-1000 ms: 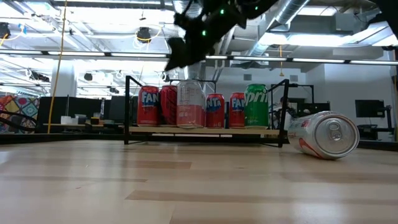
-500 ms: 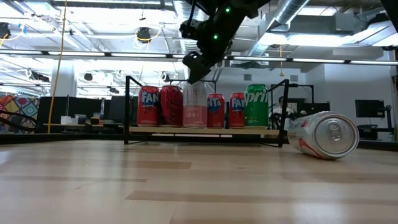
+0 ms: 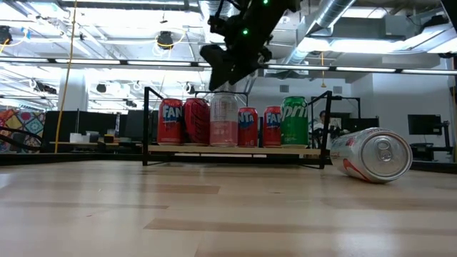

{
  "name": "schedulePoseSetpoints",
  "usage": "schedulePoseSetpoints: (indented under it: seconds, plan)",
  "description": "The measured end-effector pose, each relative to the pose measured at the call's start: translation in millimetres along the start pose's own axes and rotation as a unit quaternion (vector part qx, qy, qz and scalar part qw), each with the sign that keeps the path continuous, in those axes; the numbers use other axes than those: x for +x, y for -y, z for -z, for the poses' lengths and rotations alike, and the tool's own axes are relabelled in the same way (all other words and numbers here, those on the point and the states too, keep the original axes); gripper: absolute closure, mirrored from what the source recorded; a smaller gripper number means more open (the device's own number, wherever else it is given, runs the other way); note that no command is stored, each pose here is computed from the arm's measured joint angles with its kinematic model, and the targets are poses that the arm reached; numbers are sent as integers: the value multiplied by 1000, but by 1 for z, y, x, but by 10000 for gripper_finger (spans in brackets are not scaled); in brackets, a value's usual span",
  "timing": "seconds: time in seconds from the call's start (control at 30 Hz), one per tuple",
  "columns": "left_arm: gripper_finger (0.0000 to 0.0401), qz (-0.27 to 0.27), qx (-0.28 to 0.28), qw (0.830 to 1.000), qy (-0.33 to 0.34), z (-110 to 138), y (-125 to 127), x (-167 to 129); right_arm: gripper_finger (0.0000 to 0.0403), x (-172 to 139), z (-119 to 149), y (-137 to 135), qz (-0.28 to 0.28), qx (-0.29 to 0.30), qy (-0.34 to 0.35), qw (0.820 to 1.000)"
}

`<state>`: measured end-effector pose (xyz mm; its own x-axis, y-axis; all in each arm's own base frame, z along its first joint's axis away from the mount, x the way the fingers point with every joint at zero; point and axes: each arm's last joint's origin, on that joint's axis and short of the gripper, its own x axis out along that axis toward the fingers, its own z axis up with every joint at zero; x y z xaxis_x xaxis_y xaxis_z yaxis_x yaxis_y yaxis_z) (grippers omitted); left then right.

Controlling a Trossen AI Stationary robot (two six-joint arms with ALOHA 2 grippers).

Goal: Place canned beverage on shelf
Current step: Adjust the orange white soda can on the shelf

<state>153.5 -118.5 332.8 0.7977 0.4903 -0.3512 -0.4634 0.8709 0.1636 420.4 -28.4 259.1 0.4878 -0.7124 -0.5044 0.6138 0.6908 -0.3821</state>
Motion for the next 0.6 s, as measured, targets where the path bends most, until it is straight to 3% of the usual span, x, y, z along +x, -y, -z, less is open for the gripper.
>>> schedulePoseSetpoints:
  seconds: [0.23, 0.6]
  plan:
    - [76, 6, 0, 1000, -7, 0, 0, 0, 97, 19, -11, 18, -1, 169, 25, 985]
    - [76, 7, 1, 1000, -8, 1, 0, 0, 97, 41, 1, 13, 15, 181, 3, 983]
